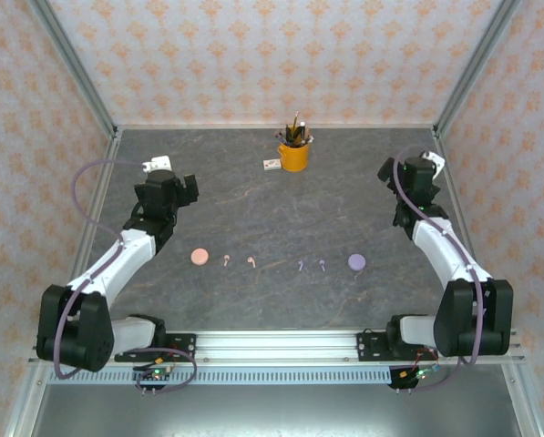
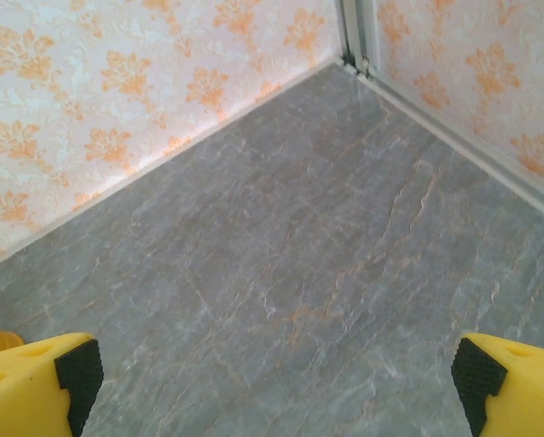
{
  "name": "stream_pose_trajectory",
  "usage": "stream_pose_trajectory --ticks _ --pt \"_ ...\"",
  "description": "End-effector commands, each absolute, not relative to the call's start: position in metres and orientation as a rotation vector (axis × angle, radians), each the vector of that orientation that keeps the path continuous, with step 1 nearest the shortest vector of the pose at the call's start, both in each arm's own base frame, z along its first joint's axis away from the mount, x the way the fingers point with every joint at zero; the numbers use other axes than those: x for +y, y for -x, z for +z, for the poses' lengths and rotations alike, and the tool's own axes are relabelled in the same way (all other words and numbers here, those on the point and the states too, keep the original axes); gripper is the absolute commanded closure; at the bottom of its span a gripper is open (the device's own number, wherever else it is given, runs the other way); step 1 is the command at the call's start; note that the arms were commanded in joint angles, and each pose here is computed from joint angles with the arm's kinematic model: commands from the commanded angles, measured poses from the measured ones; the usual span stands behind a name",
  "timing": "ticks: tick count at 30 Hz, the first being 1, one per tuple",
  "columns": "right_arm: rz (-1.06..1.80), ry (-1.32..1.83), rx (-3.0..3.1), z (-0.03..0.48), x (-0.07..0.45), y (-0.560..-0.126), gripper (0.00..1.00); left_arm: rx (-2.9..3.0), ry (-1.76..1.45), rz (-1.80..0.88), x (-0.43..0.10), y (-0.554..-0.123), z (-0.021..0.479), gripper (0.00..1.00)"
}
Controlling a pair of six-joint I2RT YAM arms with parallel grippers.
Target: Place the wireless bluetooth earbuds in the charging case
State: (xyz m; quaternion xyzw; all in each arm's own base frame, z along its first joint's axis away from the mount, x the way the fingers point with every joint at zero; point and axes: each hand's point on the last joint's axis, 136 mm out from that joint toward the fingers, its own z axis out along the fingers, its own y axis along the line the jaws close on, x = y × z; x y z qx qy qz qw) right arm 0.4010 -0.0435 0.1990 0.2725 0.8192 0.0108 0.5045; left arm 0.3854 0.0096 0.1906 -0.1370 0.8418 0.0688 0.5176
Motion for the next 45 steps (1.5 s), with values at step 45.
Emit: stream_pose_trajectory --ticks 45 --pt "0.101 -1.148 2.649 0.046 0.073 -0.240 0.14 2.201 0.043 -0.469 -0.258 -0.370 0.184 0.00"
